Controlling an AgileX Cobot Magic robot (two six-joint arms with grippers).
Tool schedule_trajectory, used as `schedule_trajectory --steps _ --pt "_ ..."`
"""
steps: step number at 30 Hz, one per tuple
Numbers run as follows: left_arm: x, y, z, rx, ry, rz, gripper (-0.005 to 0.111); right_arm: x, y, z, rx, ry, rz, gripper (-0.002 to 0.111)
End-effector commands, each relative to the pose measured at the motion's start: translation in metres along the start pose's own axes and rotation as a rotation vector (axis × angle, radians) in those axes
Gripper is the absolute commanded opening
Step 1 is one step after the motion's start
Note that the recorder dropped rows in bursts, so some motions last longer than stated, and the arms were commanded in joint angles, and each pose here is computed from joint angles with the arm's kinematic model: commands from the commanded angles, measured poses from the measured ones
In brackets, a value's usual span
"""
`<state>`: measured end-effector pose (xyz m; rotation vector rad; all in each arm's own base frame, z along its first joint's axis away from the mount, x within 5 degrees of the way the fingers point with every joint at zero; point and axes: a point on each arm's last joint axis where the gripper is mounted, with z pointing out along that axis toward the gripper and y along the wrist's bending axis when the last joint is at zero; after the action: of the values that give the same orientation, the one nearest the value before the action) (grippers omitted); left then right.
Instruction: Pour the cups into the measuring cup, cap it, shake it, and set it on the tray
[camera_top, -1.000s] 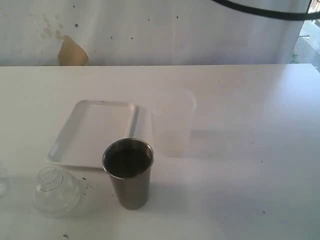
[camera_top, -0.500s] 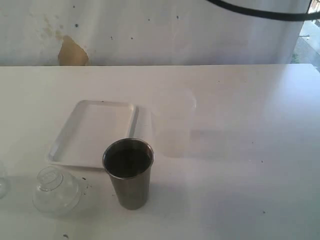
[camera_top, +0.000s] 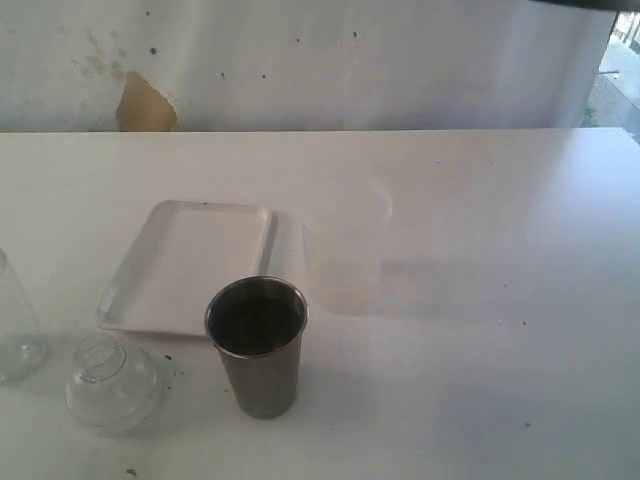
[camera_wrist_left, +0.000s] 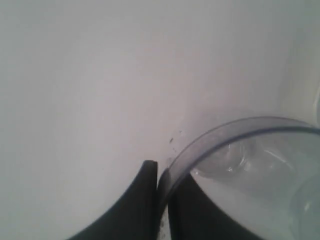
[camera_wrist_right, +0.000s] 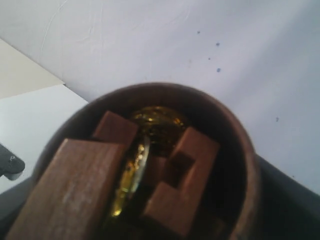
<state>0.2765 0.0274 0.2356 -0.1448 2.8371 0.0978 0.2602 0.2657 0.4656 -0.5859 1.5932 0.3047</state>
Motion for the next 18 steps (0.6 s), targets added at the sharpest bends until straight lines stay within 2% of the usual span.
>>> schedule_trajectory --steps 1,3,6,10,13,18 --pt "-0.034 -0.001 -0.038 0.027 -0.123 -0.012 0.000 -0.018 -0.017 -0.025 0.044 -0.037 -0.031 0.000" --pt "-0.049 -0.006 -0.059 0.089 -0.174 -0.046 0.000 -0.022 -0.027 -0.034 0.075 -0.036 -0.017 0.000" --pt "-0.069 -0.026 -0.094 0.229 -0.255 -0.010 0.000 -0.026 -0.048 -0.047 0.151 -0.018 -0.007 0.000" --pt "-0.079 -0.073 -0.136 0.383 -0.334 0.131 0.000 -0.029 -0.077 -0.065 0.251 0.013 -0.014 0.000" --pt "-0.073 -0.111 -0.162 0.420 -0.360 0.285 0.000 -0.035 -0.097 -0.083 0.306 0.006 -0.003 0.000" --pt "-0.040 -0.174 -0.181 0.519 -0.309 0.511 0.000 -0.037 -0.138 -0.110 0.465 0.013 0.017 0.000"
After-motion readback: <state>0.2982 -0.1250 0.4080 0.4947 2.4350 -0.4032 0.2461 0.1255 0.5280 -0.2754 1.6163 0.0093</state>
